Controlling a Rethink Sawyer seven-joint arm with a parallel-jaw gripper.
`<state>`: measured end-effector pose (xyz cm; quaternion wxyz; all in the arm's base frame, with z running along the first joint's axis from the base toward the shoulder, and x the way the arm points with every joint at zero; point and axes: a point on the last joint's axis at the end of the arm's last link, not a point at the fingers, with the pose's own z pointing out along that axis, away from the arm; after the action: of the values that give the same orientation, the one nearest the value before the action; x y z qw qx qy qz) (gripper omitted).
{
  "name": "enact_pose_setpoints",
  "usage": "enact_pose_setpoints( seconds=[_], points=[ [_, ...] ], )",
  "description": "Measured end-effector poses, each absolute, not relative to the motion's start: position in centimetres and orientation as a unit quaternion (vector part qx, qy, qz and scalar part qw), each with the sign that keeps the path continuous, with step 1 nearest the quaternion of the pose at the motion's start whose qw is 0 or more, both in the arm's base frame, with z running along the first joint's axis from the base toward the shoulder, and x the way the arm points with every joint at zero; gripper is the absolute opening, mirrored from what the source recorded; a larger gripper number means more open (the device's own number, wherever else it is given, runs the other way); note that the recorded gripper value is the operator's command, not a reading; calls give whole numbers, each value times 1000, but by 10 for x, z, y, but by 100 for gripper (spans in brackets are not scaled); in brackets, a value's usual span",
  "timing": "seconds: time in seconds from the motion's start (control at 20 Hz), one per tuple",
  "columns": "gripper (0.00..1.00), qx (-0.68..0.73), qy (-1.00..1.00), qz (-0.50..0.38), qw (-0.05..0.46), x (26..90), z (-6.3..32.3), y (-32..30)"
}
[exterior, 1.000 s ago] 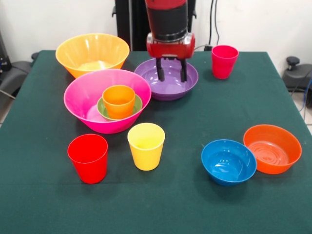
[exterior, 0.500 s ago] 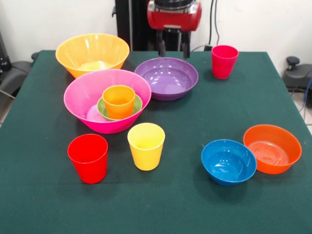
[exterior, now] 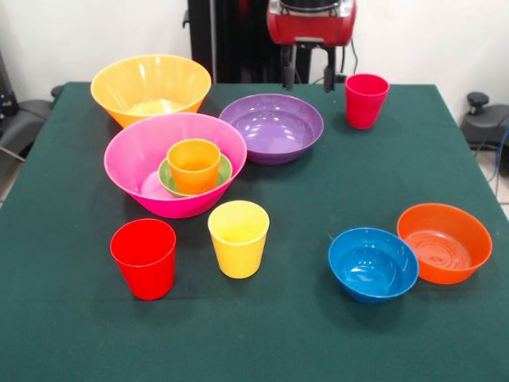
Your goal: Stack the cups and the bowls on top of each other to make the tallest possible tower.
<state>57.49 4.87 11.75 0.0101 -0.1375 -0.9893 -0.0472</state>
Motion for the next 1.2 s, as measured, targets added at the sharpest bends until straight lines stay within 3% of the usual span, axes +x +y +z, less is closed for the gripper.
enact_pose_setpoints(
  seconds=[0.7,1.2],
  points=[
    [100,-153,-986,-65,-19,575,39,57],
    [100,-160,-986,-54,-16,563,17,50]
  ],
)
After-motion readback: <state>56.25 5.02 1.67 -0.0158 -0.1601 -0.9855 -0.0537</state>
